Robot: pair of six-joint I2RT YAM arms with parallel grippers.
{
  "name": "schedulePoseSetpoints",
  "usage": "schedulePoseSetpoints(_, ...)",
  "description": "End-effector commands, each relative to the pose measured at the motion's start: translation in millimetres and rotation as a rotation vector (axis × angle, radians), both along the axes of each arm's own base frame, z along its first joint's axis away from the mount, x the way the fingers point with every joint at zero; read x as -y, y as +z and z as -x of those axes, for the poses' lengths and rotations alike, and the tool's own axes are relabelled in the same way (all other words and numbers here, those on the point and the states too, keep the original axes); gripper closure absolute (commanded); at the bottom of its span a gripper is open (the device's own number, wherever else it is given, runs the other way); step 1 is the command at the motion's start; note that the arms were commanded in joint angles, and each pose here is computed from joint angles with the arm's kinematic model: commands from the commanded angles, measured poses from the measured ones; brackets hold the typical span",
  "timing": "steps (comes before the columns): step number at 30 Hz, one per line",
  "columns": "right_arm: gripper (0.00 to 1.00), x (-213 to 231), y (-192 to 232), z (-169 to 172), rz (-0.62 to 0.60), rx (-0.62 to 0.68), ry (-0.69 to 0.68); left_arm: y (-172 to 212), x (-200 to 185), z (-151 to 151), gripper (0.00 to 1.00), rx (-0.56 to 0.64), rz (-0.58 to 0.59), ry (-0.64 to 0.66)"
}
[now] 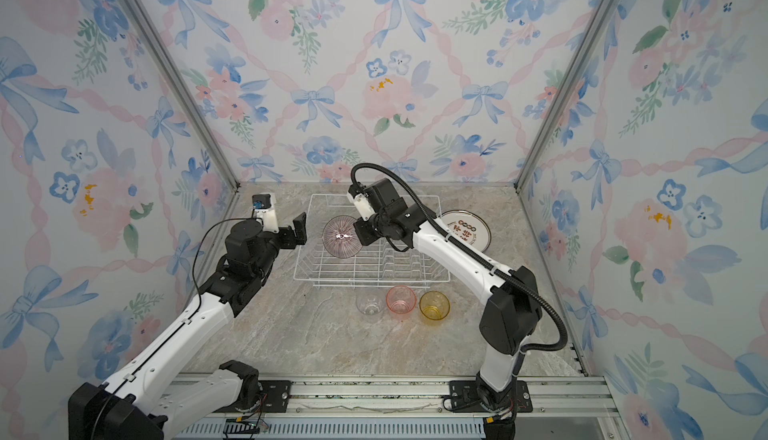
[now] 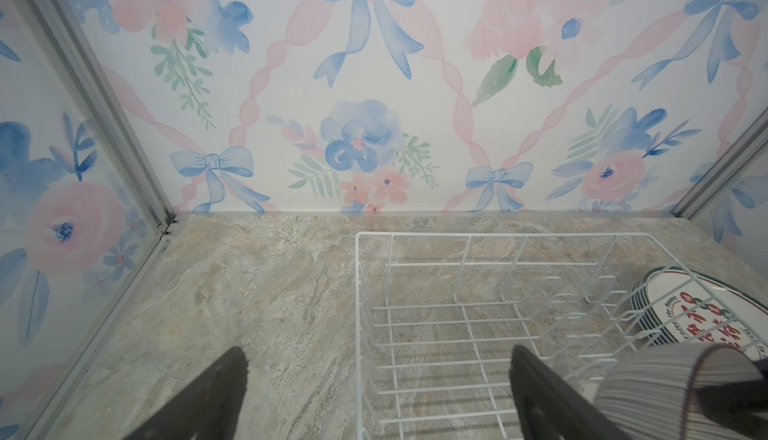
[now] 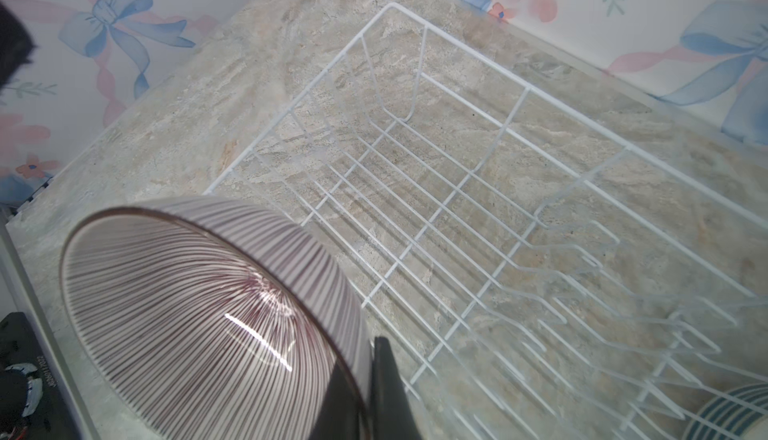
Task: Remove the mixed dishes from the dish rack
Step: 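Carry the striped bowl toward the table with the right gripper while the left arm retracts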
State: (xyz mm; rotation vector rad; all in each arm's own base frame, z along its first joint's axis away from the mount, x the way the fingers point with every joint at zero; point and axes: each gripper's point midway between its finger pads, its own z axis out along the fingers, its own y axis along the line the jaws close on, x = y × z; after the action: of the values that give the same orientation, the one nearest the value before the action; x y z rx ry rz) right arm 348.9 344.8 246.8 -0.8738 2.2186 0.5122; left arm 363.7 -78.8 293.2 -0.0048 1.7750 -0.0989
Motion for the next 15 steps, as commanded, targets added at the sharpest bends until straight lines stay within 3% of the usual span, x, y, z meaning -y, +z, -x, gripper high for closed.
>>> schedulePoseSetpoints(1,1.0,-6.8,-2.6,47.6,0.046,-0.017,0.141,28.5,-19.2,9.7,0.02,0.067,0.001,0.082)
schedulePoseSetpoints(8,1.0,-24.2,-31.8,121.7,0.203,-0.074,0.365,51.6,-25.5,21.3,0.02,0.124,0.017,0.096)
schedulePoseSetpoints(15,1.0,-45.8,-73.2,170.6,0.297,-0.199,0.537,57.6,-25.1,24.8,0.02,0.135,0.026,0.088)
